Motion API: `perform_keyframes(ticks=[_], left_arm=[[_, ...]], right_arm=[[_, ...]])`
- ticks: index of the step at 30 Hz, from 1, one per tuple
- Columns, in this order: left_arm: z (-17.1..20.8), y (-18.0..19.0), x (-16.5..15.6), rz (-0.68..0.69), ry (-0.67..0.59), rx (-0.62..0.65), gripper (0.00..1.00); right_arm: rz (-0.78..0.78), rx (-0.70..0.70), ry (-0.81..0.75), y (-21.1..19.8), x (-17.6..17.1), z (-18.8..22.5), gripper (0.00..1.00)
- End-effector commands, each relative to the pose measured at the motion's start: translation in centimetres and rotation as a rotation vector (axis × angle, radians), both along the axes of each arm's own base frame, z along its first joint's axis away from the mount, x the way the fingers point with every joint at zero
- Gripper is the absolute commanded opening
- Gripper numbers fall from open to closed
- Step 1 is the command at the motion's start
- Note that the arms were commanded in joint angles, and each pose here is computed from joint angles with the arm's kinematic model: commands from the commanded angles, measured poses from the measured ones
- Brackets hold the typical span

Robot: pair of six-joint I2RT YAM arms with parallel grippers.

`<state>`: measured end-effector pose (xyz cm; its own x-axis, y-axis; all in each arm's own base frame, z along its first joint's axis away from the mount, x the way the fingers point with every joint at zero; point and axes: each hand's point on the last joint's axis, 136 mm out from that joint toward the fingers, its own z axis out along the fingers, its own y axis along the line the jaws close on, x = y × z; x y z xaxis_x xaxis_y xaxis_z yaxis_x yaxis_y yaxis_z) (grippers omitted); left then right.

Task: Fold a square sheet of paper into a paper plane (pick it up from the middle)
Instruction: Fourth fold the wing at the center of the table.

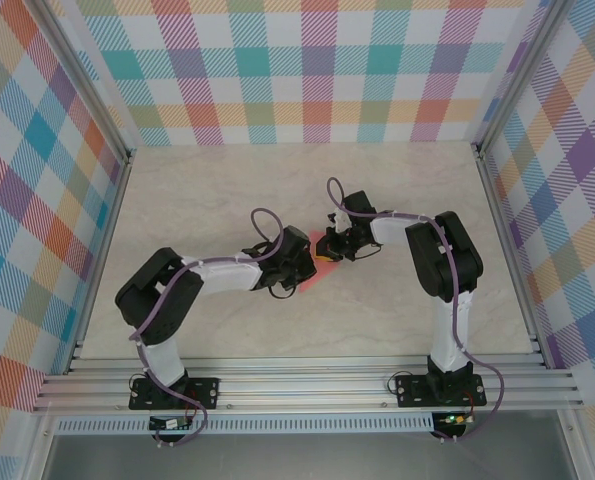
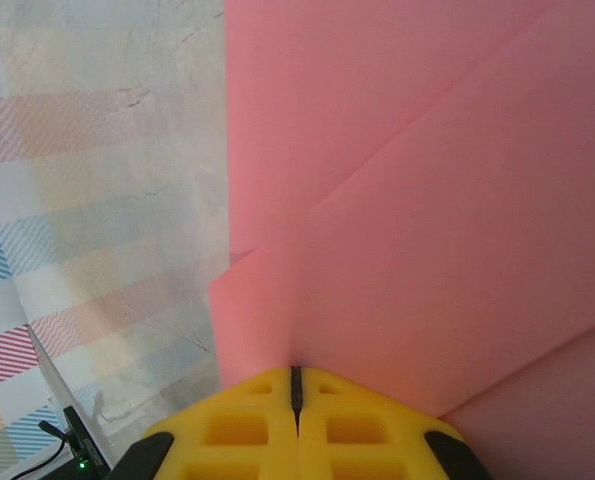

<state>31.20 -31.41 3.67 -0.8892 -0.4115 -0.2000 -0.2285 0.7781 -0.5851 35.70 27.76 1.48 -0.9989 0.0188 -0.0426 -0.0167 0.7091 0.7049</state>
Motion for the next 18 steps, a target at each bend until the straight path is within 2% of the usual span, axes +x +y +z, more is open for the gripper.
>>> perform_keyframes(ticks=[1,7,14,18], left_arm=[[-0.7,0.0,0.9,0.012,0.000,-0.001,0.01],[-3.7,3.0,-1.3,0.060,0.085,0.110,0.00],[-4.8,4.0,-2.9,0.046,0.101,0.118,0.00],[-4.8,3.6,-2.9,0.035,0.099,0.117,0.00]], right_arm=[[-0.030,-0.162,0.107,-2.7,-2.4,-4.7,0.05],[-0.028,-0.129,0.071,-2.0,-1.5,-2.8,0.08],[-0.001,-0.041,-0.045,-0.8,-0.2,2.5,0.10],[0.038,0.057,-0.054,0.5,-0.8,3.8,0.03]])
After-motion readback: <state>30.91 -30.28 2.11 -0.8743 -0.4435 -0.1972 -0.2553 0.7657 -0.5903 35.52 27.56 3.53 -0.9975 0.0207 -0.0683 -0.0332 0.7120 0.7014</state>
